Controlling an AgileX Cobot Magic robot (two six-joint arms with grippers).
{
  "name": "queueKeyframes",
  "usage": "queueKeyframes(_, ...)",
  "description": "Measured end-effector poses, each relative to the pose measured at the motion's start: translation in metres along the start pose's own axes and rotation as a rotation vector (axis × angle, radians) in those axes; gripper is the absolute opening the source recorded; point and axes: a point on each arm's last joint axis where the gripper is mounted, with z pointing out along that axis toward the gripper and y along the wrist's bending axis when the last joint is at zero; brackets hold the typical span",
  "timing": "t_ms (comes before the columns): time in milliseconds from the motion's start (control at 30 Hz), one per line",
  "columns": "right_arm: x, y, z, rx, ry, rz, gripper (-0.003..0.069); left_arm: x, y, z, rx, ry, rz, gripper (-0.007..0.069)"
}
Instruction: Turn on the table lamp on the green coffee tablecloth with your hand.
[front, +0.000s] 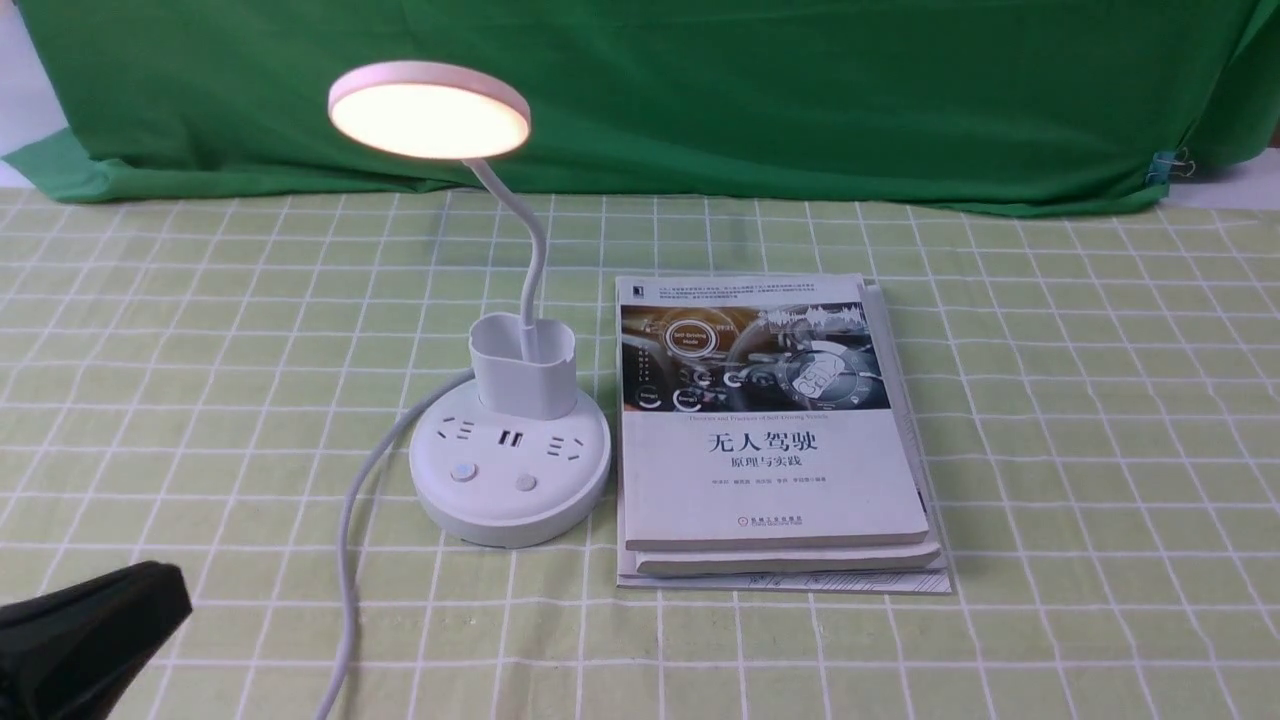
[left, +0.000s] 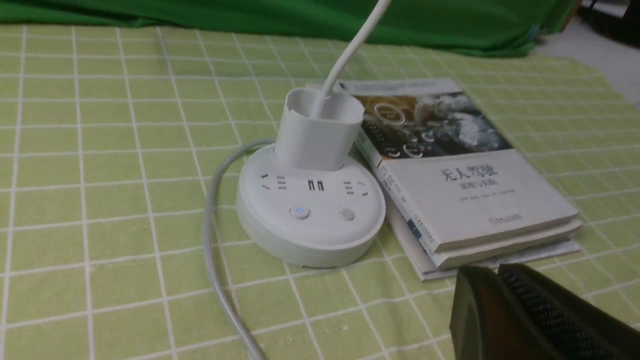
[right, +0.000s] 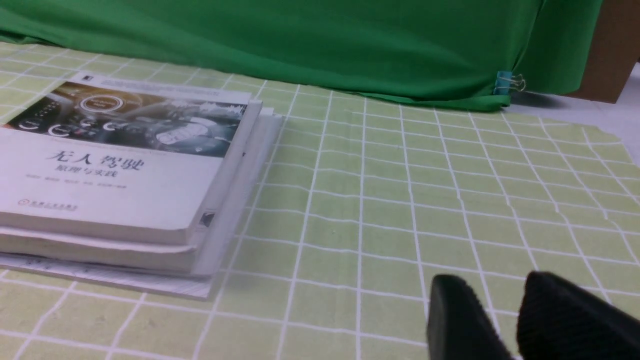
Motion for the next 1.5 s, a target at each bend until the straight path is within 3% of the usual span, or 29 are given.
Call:
queueKeyframes(200,0.000,0.000,0.000,0.000,0.000,0.000,0.0245,0.002,0.000,-0.012,0.020,-0.078,-0.006,0.0018)
queueKeyframes(1233,0.000,0.000,0.000,0.000,0.000,-0.001,0.0245,0.010,0.003,-0.010,0.004,-0.065,0.037,0.0019)
queueKeyframes(1333,0.000,0.000,0.000,0.000,0.000,-0.001,0.0245,0.016,0.014,-0.007,-0.132,-0.070,0.108,0.0019)
queueKeyframes(1500,0.000,0.000,0.000,0.000,0.000,-0.001,0.0245,0.042,0.027,-0.004,-0.276,-0.097,0.026,0.0019)
